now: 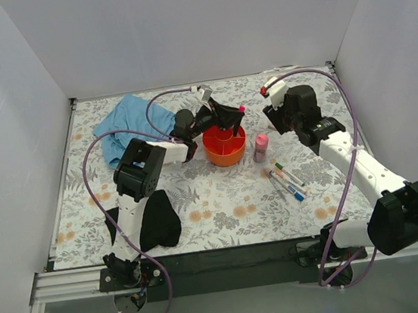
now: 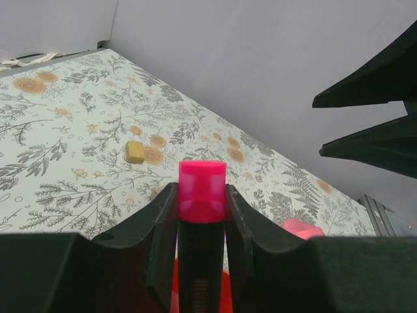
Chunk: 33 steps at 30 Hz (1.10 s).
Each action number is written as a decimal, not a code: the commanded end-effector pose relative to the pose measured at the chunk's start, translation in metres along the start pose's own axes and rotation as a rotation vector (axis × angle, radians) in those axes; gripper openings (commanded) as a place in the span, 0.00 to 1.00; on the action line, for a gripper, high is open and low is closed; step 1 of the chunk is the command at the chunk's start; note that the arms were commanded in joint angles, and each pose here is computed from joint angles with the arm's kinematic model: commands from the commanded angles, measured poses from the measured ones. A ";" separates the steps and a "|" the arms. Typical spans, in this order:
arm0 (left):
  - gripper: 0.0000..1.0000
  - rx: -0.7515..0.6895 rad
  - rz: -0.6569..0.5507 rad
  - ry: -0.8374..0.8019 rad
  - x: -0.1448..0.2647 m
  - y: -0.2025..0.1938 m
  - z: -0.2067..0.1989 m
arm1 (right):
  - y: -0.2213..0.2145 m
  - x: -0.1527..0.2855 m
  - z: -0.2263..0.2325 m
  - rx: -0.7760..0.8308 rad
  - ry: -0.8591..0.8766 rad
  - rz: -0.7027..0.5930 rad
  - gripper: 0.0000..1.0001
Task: Sort the stationery into containers
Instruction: Place the pen in the storage box.
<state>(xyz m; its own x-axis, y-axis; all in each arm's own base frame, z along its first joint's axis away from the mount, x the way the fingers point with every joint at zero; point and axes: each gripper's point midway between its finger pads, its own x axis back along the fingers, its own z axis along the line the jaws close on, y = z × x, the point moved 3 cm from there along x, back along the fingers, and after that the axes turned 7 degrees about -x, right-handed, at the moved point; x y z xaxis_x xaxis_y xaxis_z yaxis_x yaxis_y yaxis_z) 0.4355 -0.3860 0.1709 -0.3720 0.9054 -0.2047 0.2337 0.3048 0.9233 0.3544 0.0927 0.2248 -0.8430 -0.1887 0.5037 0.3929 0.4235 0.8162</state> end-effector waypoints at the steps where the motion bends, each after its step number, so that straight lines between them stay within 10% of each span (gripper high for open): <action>1: 0.09 -0.058 -0.042 -0.052 -0.003 0.016 -0.012 | 0.000 -0.007 0.003 -0.016 0.012 -0.015 0.60; 6: 0.52 -0.087 -0.056 -0.074 -0.004 0.028 -0.019 | 0.005 -0.010 0.001 -0.018 0.010 -0.019 0.60; 18: 0.59 -0.203 -0.127 -0.087 0.023 0.118 -0.068 | 0.032 -0.020 -0.015 -0.021 -0.020 -0.049 0.62; 26: 0.74 -0.289 -0.059 0.149 0.078 0.211 -0.084 | -0.014 -0.034 -0.009 -0.163 0.358 0.158 0.56; 31: 0.82 -0.340 0.157 0.325 0.134 0.182 -0.074 | -0.010 -0.003 0.028 -0.203 0.657 0.052 0.98; 33: 0.84 -0.349 0.171 0.366 0.151 0.179 -0.074 | -0.013 -0.002 0.043 -0.223 0.709 0.054 0.98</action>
<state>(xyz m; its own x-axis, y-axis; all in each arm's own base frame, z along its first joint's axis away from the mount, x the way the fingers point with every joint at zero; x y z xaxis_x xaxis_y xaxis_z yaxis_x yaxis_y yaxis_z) 0.3612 -0.2438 0.3990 -0.5592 0.7936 -0.2400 -0.1352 0.1983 0.9708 0.3726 0.0793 0.1845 -0.5711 -0.4905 0.6582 0.5921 0.3092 0.7442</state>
